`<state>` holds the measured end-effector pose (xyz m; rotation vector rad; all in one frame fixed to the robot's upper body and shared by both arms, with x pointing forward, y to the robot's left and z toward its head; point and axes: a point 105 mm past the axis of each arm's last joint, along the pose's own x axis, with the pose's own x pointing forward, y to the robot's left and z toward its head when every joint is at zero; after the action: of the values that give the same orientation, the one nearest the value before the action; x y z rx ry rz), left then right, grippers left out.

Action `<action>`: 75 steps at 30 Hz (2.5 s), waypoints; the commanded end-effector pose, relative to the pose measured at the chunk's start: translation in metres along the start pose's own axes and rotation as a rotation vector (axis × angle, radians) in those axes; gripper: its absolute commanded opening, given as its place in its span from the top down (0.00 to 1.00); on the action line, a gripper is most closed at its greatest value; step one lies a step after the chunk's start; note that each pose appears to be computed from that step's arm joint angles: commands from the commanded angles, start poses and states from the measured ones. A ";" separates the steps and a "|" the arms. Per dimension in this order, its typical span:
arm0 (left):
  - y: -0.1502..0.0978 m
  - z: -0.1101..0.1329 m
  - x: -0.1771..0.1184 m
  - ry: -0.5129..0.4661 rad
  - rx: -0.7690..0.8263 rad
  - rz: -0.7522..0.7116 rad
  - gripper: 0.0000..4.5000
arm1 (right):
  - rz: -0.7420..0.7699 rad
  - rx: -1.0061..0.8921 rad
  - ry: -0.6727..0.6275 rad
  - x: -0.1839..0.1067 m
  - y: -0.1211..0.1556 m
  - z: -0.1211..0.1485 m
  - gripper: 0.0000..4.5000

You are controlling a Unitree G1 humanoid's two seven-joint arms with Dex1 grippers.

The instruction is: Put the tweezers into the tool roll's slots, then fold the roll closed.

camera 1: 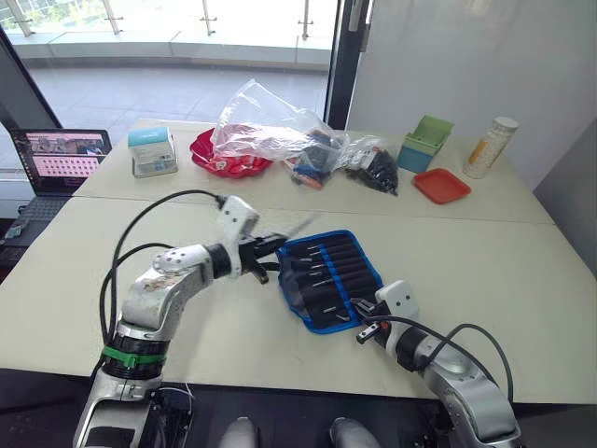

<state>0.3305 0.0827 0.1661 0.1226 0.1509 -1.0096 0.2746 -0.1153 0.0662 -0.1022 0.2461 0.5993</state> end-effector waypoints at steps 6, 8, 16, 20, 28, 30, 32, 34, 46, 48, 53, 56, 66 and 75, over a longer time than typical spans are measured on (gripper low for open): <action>-0.031 -0.015 0.001 0.265 0.088 -0.183 0.99 | -0.006 0.022 0.051 -0.004 0.005 -0.014 1.00; -0.030 -0.012 -0.001 0.314 0.126 -0.187 0.99 | -0.012 0.025 0.052 -0.005 0.005 -0.015 1.00; -0.026 -0.014 -0.007 0.506 0.215 -0.223 0.99 | -0.027 0.037 0.045 -0.002 0.006 -0.015 1.00; -0.024 -0.018 -0.007 0.540 0.224 -0.225 0.99 | -0.031 0.040 0.044 -0.001 0.006 -0.014 1.00; -0.021 -0.023 0.001 0.575 0.251 -0.212 0.99 | -0.039 0.049 0.042 -0.002 0.008 -0.015 1.00; -0.019 -0.024 0.004 0.587 0.267 -0.205 0.99 | -0.040 0.050 0.041 -0.002 0.008 -0.015 1.00; -0.020 -0.024 0.009 0.584 0.278 -0.213 0.99 | -0.042 0.053 0.039 -0.002 0.008 -0.016 1.00; -0.022 -0.023 0.012 0.581 0.276 -0.220 0.99 | -0.042 0.055 0.038 -0.002 0.009 -0.016 1.00; -0.023 -0.024 0.034 0.576 0.302 -0.235 0.99 | -0.051 0.064 0.037 -0.003 0.010 -0.017 1.00; -0.023 -0.025 0.036 0.576 0.303 -0.238 0.99 | -0.053 0.065 0.037 -0.003 0.011 -0.017 1.00; -0.027 -0.026 0.044 0.563 0.313 -0.261 0.99 | -0.056 0.067 0.037 -0.004 0.012 -0.017 1.00; -0.033 -0.028 0.058 0.534 0.322 -0.284 0.99 | -0.055 0.068 0.038 -0.004 0.012 -0.017 1.00; -0.046 -0.039 0.105 0.459 0.343 -0.309 0.99 | -0.049 0.064 0.041 -0.007 0.012 -0.016 1.00; -0.042 -0.045 0.104 0.457 0.338 -0.308 0.99 | -0.059 0.060 0.043 -0.011 0.011 -0.016 1.00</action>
<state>0.3470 -0.0179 0.1007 0.6456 0.4333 -1.3017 0.2662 -0.1225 0.0674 -0.0838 0.2333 0.4889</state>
